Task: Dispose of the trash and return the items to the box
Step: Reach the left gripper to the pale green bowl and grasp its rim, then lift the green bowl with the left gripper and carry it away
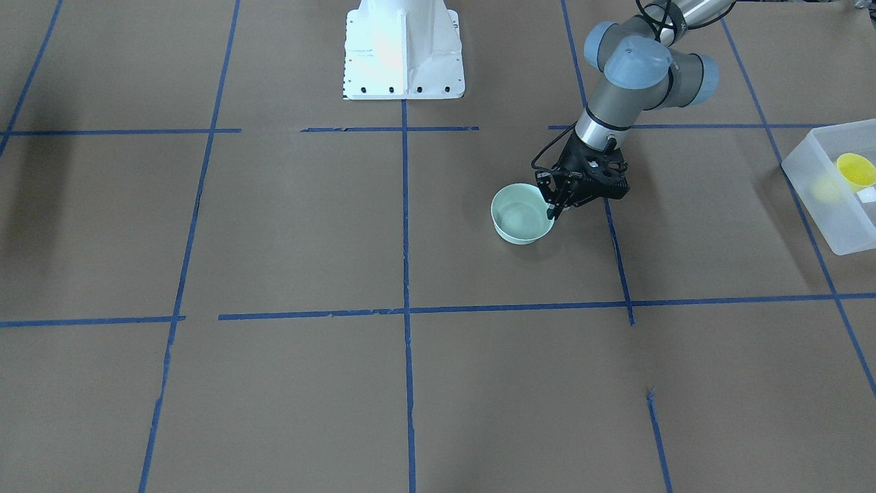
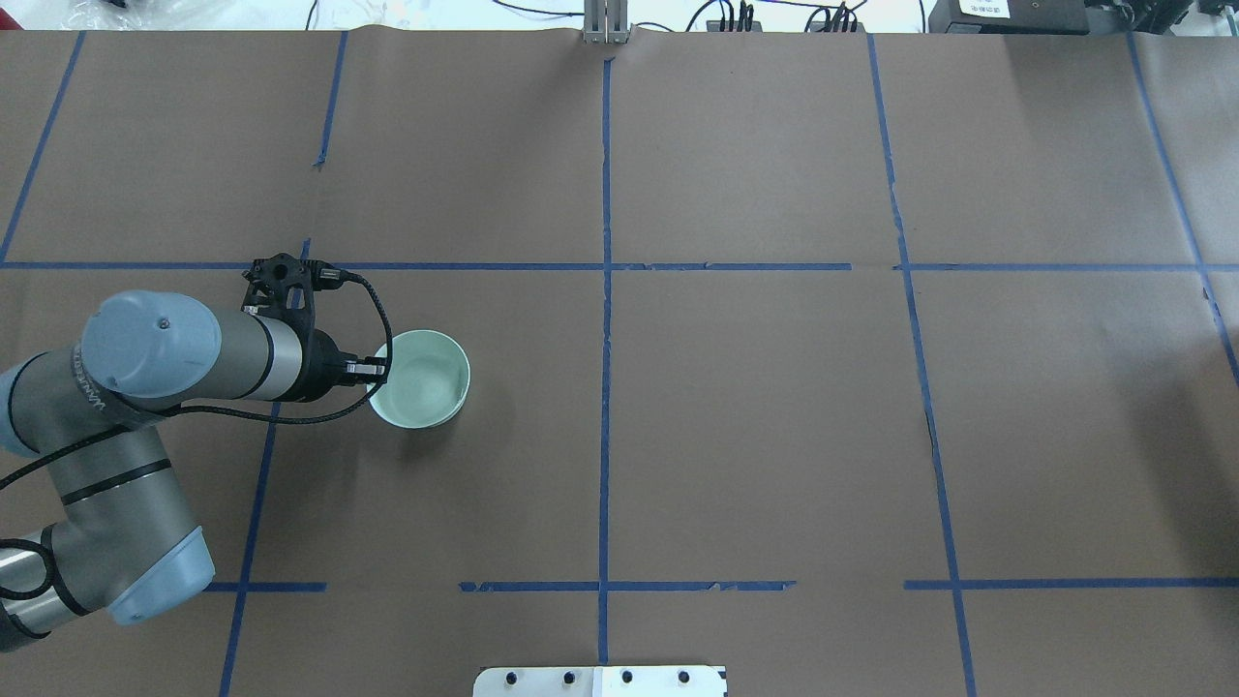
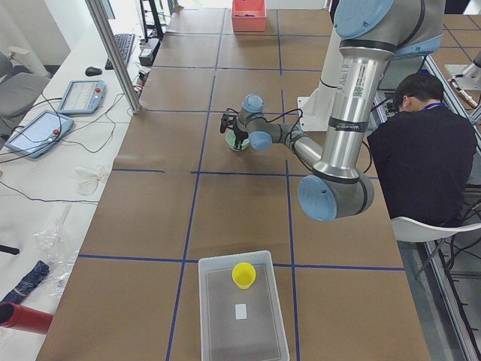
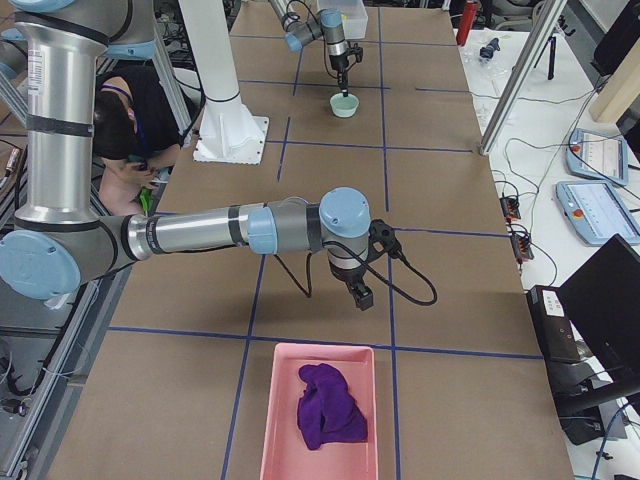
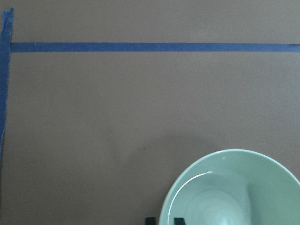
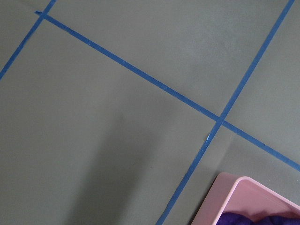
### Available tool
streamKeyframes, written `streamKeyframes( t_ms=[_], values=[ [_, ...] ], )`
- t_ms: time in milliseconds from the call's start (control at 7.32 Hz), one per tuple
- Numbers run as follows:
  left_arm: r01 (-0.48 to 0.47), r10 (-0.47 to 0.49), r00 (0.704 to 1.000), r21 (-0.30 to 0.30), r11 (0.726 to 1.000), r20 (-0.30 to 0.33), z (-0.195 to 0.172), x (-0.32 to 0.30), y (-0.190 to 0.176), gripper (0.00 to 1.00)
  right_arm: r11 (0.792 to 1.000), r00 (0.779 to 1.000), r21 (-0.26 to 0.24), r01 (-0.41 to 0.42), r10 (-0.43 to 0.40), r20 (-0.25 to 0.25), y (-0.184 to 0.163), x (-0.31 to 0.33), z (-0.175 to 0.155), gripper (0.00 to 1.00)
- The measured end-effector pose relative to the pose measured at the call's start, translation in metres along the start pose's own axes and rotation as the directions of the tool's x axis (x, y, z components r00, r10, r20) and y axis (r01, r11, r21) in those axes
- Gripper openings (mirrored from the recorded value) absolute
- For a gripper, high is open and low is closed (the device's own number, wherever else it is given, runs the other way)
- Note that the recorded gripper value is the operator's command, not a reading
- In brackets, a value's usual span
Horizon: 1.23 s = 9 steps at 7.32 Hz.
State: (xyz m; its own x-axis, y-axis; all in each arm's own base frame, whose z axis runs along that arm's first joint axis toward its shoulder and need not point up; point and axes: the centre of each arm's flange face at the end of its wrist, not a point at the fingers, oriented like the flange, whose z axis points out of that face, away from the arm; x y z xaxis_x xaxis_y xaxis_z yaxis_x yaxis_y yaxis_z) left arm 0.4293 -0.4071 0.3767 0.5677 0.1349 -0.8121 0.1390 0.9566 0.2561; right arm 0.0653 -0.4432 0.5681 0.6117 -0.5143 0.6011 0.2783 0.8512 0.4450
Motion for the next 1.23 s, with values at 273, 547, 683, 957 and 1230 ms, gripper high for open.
streamKeyframes(
  t_ms=[273,547,683,957,1230],
  values=[
    [-0.128,0.128,0.992,0.001,0.992,0.005,-0.020,-0.016,-0.002,0.00,1.000,1.000,-0.001,0.000,0.000,0.000,0.001,0.000,0.000,1.00],
    [-0.242,0.242,0.970,0.005,0.970,0.019,-0.066,-0.075,-0.031,0.00,1.000,1.000,-0.001,0.006,-0.006,0.000,0.001,0.000,0.000,1.00],
    [-0.305,0.304,0.952,0.015,0.952,0.048,-0.098,-0.123,-0.050,0.00,1.000,1.000,-0.001,0.006,-0.006,0.000,0.002,0.000,0.000,1.00],
    [-0.464,0.461,0.877,-0.008,0.886,0.134,-0.158,-0.232,-0.061,0.00,1.000,1.000,-0.005,0.000,0.000,0.003,0.005,0.000,0.002,1.00],
    [-0.586,0.588,0.789,-0.067,0.807,0.177,-0.201,-0.330,-0.052,0.00,1.000,1.000,-0.007,-0.003,0.003,0.003,0.007,0.000,0.003,1.00]
  ],
)
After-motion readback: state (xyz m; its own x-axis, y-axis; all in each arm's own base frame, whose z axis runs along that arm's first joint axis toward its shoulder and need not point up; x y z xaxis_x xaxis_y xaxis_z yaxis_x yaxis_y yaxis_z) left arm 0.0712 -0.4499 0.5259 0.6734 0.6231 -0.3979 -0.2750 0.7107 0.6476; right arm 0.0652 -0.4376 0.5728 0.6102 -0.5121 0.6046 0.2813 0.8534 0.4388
